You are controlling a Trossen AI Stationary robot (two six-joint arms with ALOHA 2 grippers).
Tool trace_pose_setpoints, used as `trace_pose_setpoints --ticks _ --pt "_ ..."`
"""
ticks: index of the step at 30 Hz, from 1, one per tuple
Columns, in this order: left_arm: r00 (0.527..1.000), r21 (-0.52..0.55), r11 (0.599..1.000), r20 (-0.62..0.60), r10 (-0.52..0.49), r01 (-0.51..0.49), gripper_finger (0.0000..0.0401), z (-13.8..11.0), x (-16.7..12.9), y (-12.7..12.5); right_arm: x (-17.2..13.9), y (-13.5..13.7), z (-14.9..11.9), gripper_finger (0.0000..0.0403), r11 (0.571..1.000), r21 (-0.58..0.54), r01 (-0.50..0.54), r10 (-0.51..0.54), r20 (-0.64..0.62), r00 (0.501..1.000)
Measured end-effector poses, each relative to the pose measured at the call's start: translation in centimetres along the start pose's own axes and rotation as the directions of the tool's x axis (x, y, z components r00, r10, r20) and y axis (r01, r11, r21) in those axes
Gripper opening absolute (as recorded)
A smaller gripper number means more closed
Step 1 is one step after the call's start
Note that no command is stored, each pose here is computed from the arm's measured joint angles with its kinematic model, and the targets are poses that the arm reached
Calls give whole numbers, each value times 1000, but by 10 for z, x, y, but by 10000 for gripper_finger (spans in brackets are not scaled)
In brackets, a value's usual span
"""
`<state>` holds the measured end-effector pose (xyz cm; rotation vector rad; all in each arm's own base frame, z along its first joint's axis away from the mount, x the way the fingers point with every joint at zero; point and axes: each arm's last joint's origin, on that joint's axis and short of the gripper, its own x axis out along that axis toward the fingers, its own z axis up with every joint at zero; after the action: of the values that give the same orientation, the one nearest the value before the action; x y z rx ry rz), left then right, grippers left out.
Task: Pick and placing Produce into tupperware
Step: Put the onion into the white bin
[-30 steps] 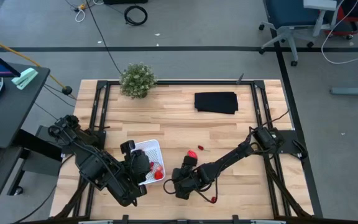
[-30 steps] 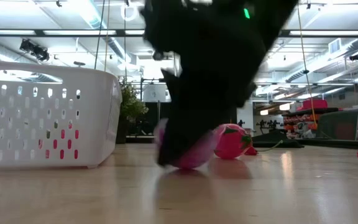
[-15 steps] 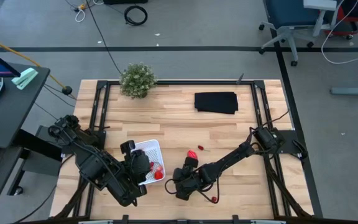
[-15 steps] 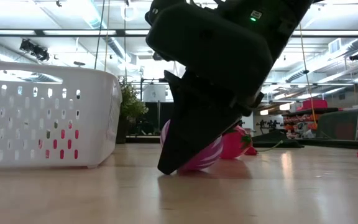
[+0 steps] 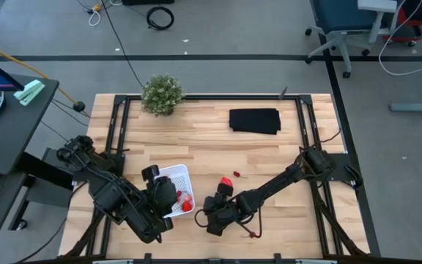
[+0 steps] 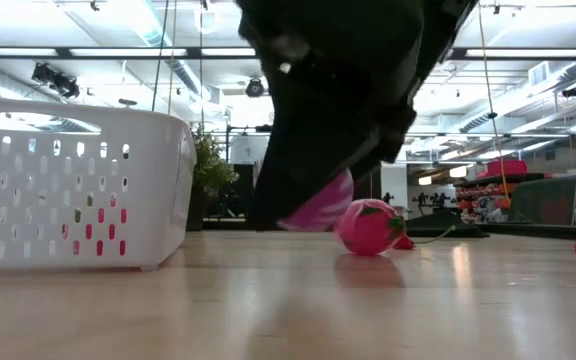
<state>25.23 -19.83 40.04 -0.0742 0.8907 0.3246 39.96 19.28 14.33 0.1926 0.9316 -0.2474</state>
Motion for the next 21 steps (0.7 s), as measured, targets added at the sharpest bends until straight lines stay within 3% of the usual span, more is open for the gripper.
trace_pose_setpoints --ticks 6,12,17,21 --pt "1000 1 1000 -1 1 -1 162 0 -1 2 -20 -2 15 212 1000 7 -5 4 76 997" --pt "1000 -4 1000 10 5 -4 162 1 -7 8 -45 -9 50 212 1000 27 -11 2 305 952" --pt "999 -28 1000 35 -6 7 162 4 -17 19 -45 -12 86 216 982 -60 -177 184 493 850" --pt "997 -58 998 67 -36 40 162 5 -33 35 -20 -19 98 216 941 -108 -320 326 534 780"
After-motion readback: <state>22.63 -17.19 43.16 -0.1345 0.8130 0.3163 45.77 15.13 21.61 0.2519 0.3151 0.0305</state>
